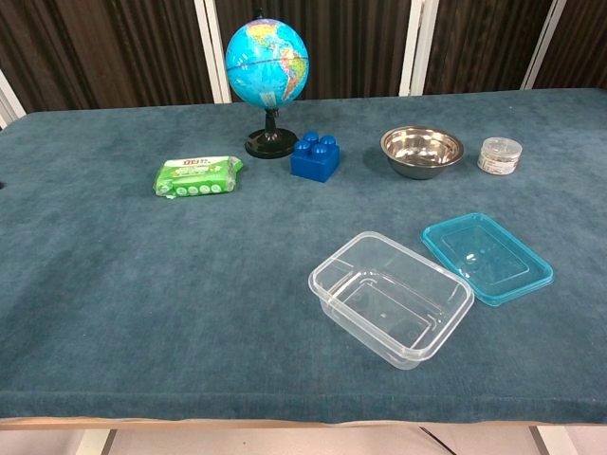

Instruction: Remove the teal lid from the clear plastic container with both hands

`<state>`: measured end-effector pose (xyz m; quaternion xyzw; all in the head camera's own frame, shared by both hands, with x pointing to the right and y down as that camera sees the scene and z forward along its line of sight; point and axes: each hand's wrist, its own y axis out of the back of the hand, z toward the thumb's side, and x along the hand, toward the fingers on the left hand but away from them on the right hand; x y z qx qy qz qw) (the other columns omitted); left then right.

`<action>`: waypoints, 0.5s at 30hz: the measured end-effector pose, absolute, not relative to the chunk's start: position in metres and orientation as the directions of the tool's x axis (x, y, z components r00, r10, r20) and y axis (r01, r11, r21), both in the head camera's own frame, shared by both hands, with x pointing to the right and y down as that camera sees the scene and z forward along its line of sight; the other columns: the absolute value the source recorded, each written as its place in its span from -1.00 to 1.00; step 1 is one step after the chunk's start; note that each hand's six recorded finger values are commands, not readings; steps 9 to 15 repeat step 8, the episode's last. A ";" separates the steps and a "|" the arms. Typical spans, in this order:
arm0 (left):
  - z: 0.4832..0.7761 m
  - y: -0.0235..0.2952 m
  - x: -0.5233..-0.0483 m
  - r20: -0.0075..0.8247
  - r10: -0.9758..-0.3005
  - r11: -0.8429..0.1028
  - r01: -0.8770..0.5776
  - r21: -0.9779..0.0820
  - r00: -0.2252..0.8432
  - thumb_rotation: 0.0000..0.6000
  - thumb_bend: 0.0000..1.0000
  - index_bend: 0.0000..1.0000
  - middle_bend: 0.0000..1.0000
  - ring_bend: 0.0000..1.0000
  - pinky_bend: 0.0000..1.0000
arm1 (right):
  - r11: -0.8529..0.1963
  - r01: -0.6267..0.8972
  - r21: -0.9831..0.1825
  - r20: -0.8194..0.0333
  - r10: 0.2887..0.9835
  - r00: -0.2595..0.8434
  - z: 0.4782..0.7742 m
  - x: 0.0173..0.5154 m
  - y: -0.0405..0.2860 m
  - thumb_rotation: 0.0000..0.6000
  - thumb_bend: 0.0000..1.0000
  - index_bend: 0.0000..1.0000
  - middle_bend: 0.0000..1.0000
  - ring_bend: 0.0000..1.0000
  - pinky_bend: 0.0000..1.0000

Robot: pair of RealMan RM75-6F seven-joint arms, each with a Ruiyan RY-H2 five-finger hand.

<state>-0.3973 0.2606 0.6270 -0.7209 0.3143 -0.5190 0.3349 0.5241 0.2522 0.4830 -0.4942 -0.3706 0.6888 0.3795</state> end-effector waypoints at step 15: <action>0.619 0.280 -0.411 0.499 -0.831 -0.524 -0.048 -0.850 0.245 1.00 -0.41 -1.00 -1.00 -1.00 -1.00 | -0.410 -0.148 -0.900 -0.366 0.896 -0.252 0.470 0.539 0.264 1.00 -1.00 -1.00 -1.00 -1.00 -1.00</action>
